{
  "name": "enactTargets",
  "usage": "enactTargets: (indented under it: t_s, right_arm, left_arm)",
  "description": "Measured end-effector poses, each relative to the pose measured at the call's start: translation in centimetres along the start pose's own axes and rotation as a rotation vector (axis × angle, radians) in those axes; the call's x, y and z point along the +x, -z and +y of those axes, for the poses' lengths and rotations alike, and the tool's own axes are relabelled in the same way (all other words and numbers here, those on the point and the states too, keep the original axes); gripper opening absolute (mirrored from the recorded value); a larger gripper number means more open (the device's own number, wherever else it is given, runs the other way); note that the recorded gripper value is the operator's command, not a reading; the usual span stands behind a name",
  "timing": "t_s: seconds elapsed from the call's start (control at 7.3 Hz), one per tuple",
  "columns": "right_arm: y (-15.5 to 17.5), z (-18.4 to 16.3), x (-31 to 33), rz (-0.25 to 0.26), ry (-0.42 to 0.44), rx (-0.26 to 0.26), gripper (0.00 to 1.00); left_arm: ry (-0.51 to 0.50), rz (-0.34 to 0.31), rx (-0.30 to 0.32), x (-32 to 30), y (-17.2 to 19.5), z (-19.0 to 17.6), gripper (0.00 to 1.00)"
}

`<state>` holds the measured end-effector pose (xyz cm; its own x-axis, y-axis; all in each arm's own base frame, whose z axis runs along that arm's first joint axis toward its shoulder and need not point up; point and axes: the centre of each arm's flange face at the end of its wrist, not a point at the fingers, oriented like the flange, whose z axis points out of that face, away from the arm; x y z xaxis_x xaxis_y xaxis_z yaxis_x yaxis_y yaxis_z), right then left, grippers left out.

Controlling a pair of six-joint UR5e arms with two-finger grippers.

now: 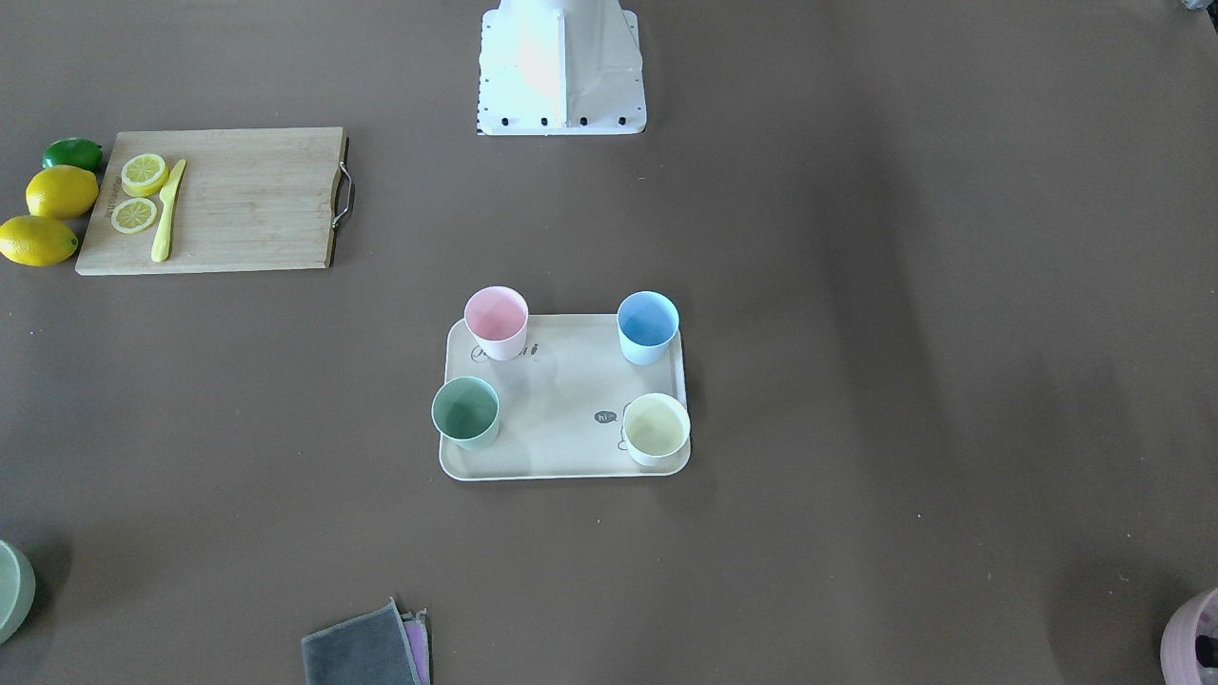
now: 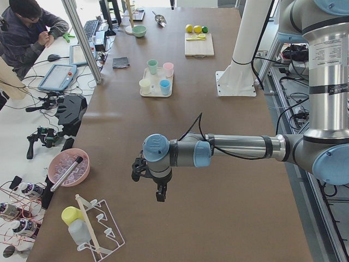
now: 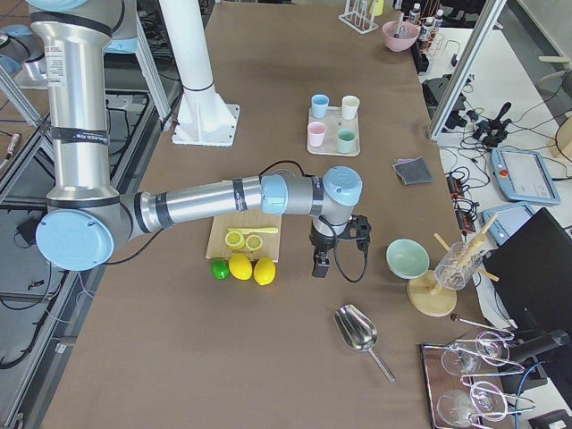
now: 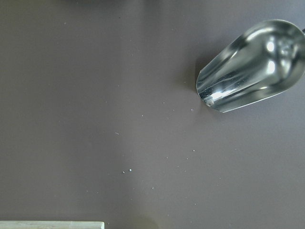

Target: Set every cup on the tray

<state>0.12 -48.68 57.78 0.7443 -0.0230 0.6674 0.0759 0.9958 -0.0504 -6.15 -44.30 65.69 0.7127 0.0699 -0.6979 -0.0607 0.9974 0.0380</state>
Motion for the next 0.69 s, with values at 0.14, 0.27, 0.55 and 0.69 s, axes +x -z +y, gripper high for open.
enactTargets:
  t_s: [0.14,0.27,0.55,0.69]
  right_arm:
    - [-0.1,0.2,0.2,0.003,-0.004,-0.002,1.00]
    - [-0.4,0.6,0.8,0.008,-0.014,-0.007,1.00]
    - [-1.5,1.6,2.5,0.026,-0.042,-0.029,1.00]
    - [-1.9,1.9,3.4,0.042,-0.053,-0.037,1.00]
  left_arm:
    - [-0.008,-0.004,0.009,0.0,0.1,-0.2,0.98]
    - [-0.024,-0.007,0.026,0.1,0.2,-0.4,0.98]
    - [-0.044,-0.009,0.049,0.0,0.1,-0.5,0.98]
    - [-0.048,-0.010,0.052,0.0,0.1,-0.4,0.98]
